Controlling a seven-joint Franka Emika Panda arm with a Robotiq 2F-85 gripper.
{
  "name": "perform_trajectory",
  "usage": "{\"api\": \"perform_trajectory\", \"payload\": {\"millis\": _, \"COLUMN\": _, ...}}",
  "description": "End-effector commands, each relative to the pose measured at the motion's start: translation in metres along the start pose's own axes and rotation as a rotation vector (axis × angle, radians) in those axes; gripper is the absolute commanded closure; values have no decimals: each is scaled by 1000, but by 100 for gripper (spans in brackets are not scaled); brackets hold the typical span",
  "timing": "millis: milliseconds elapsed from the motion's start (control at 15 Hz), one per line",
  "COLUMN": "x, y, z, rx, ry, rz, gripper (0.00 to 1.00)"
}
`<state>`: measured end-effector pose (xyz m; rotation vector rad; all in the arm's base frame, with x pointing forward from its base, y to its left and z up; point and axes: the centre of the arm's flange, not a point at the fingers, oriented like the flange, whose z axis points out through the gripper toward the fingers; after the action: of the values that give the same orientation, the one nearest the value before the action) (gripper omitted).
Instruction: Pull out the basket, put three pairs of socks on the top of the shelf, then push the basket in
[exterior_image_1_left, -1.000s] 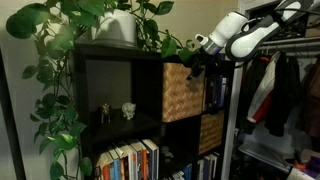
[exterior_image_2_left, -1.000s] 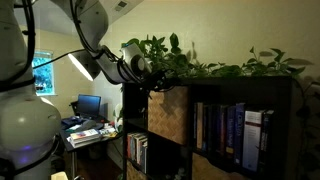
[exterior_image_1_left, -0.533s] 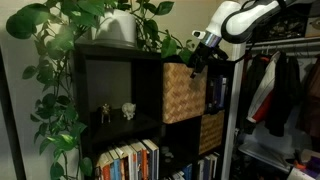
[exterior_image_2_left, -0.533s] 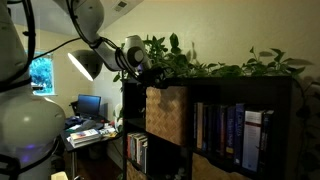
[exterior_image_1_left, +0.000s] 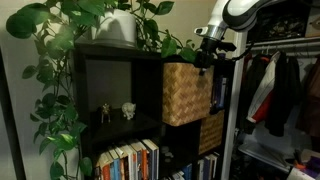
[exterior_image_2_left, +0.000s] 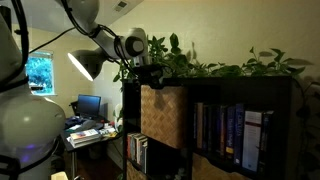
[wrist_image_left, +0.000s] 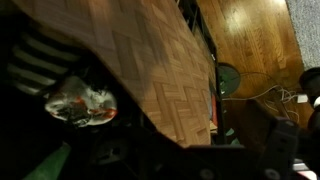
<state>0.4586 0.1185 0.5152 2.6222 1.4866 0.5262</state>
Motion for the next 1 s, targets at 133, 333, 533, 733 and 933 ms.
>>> {"api": "perform_trajectory", "payload": {"millis": 133, "x": -14, "y": -17, "z": -19, "rx": 111, "ry": -43, "rz": 26, "gripper": 0}}
{"api": "perform_trajectory", "payload": {"millis": 333, "x": -16, "y": -19, "z": -22, "rx": 89, "ry": -45, "rz": 46, "gripper": 0}}
{"api": "perform_trajectory", "payload": {"millis": 533, "x": -5, "y": -9, "z": -26, "rx": -59, "ry": -16, "rz": 126, "gripper": 0}}
{"api": "perform_trajectory", "payload": {"millis": 733, "x": 6, "y": 3, "z": -34, "rx": -149, "ry": 8, "rz": 214, "gripper": 0}}
{"api": "perform_trajectory", "payload": {"millis": 933, "x": 9, "y": 16, "z": -42, "rx": -199, "ry": -29, "rz": 320, "gripper": 0}}
